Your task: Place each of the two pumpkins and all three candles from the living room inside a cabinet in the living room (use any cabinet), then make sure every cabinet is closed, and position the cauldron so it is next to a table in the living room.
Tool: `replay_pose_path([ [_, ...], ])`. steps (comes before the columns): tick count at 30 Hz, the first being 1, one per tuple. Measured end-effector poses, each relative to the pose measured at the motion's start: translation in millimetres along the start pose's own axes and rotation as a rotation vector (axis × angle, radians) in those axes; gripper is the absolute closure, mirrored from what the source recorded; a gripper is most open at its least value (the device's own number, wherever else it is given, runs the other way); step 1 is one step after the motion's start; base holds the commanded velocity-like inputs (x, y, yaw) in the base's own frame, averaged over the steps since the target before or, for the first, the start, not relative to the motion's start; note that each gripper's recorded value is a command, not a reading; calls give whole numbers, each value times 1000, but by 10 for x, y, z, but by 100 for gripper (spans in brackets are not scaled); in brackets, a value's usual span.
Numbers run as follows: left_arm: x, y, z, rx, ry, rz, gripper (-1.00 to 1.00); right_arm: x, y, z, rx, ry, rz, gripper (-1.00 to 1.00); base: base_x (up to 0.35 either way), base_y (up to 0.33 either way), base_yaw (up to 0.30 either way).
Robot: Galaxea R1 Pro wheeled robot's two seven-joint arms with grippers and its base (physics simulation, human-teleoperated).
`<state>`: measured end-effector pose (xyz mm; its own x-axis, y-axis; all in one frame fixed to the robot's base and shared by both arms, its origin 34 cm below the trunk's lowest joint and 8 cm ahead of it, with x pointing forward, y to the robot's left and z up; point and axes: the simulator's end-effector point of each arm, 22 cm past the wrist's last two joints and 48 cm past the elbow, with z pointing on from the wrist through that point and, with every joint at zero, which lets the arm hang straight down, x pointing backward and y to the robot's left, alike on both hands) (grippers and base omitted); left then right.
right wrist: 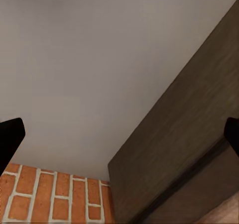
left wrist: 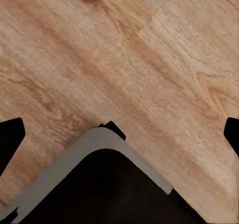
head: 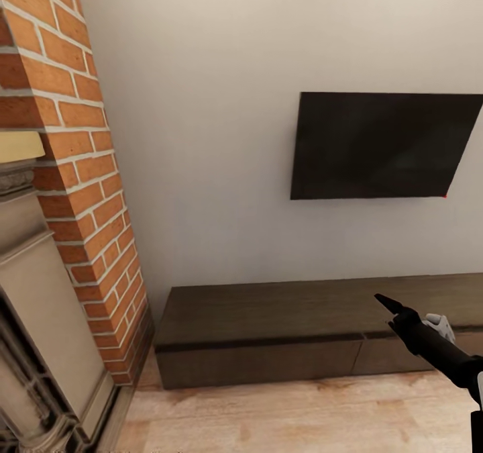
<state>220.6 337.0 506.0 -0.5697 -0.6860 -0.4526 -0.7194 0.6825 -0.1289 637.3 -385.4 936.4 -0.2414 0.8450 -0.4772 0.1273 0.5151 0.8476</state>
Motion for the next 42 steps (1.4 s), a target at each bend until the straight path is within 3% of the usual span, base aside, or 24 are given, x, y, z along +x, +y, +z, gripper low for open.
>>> replay_pose_path([
  [4,18,63,2,-14,3,-47,-100,-10,-9,-5,2,-2,1,-100,7,-2,222],
  [14,27,95,5,-21,8,-79,-100,-27,-53,-11,9,-8,9,-100,1,0,73],
  [19,-80,151,16,-35,-10,-151,-100,-114,-146,-40,20,-48,40,-100,0,0,12],
  [23,-176,125,79,-25,-27,-194,-100,-292,-404,-156,18,-131,137,-100,0,0,-18],
  [25,-121,110,128,-16,24,-205,-100,-338,-406,-188,-21,-156,188,-100,0,0,-169],
  [26,-217,128,208,-10,71,-229,-100,-314,-474,-174,-24,-158,221,-100,0,0,-226],
  [28,-266,95,278,0,105,-257,-100,-245,-585,-136,-14,-149,246,-100,0,0,-180],
  [31,-297,16,360,23,180,-320,-100,16,-970,15,41,-103,329,-100,0,0,-84],
  [33,-286,34,393,20,193,-342,-100,134,-1136,97,61,-89,368,-100,0,0,-43],
  [42,-287,133,549,4,175,-402,-100,554,-1706,605,141,-50,530,-100,0,0,-14],
])
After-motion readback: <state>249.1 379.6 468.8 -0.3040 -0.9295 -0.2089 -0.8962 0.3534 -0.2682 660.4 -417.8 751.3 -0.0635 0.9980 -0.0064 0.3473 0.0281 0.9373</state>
